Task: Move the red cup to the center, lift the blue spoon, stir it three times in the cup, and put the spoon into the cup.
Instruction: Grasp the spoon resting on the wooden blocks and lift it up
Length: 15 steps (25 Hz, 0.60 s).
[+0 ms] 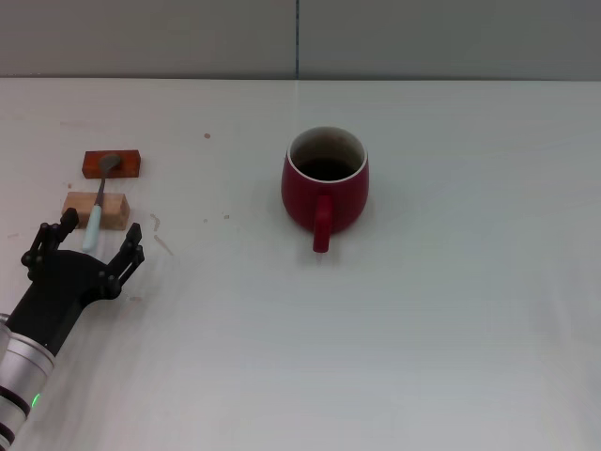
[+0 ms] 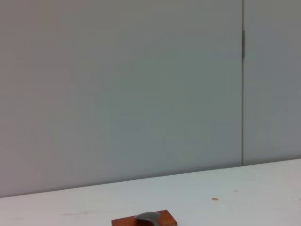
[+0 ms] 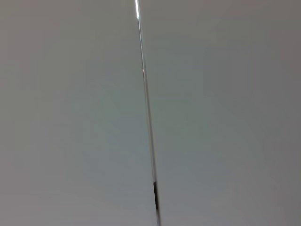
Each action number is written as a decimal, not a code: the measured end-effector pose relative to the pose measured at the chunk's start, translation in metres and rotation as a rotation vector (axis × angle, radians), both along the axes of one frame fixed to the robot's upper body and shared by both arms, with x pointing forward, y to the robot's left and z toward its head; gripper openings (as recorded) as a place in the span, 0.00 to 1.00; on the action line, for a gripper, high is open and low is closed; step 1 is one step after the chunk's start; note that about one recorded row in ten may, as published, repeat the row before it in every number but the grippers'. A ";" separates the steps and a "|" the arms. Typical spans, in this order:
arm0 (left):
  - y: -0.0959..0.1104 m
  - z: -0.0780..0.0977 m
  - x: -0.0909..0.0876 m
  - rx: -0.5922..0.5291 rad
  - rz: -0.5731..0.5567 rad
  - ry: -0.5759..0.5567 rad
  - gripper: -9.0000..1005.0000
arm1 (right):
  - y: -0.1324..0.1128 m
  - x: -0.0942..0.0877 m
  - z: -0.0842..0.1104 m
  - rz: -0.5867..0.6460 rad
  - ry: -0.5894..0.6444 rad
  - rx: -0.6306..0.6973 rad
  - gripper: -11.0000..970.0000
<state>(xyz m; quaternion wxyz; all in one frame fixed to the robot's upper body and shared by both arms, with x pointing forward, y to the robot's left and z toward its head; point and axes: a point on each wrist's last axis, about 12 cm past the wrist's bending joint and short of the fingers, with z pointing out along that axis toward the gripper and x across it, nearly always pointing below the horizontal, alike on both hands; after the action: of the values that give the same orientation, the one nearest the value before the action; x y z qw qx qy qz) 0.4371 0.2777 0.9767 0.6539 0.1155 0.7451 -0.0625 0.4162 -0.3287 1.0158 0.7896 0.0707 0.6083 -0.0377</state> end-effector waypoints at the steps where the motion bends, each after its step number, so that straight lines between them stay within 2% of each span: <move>1: 0.000 0.000 0.002 -0.001 0.006 0.005 0.84 | 0.000 0.000 0.000 0.000 0.000 0.000 0.85; 15: 0.002 -0.002 0.008 -0.013 0.039 0.040 0.82 | 0.000 -0.001 -0.001 0.000 0.005 0.000 0.85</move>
<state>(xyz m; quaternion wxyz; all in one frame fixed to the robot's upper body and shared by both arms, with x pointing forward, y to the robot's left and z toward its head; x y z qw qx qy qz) 0.4453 0.2795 0.9745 0.6406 0.0954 0.7598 -0.0570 0.4156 -0.3288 1.0151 0.7883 0.0706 0.6101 -0.0378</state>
